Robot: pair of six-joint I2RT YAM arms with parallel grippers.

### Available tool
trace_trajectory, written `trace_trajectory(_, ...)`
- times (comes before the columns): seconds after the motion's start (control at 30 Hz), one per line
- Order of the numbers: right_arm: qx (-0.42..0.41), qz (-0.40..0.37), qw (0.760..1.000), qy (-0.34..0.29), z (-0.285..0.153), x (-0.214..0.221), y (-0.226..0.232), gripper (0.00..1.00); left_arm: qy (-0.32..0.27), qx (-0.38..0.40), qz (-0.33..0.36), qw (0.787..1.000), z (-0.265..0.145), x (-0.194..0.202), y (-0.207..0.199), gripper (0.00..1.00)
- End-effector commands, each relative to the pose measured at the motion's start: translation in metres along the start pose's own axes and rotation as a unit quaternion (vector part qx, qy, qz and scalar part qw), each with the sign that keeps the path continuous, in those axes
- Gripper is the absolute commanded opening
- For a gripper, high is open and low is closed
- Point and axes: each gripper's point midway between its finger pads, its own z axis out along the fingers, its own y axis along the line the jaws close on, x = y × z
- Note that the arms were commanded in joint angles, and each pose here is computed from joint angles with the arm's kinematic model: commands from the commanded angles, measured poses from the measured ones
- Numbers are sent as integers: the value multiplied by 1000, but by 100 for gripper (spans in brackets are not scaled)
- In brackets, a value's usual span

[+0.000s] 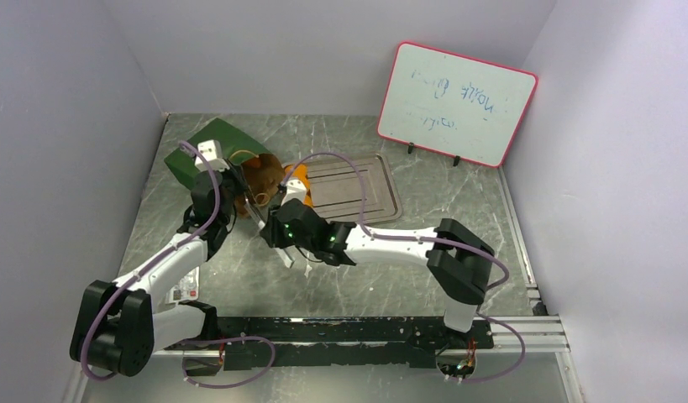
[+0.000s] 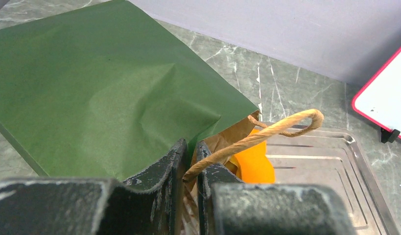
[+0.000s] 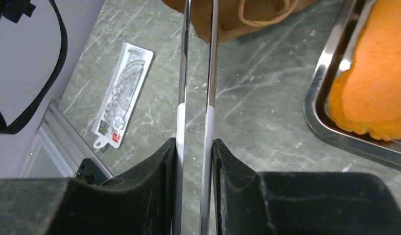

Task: Take the fake bread out of the paper bag
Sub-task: Take out the fake bread from the paper bag.

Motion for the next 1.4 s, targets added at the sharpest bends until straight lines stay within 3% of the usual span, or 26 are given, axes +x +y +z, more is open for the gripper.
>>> trace_trajectory(0.0, -20, 16, 1000, 1, 14, -9, 16, 13, -16, 11, -15, 1000, -4, -12, -3, 7)
trace_trajectory(0.63, -62, 112, 991, 28, 72, -22, -17, 18, -4, 13, -19, 1000, -12, -8, -2, 7)
trace_trajectory(1.37, -121, 175, 976, 51, 82, -22, -24, 32, 10, 18, -17, 1000, -9, -1, -5, 7)
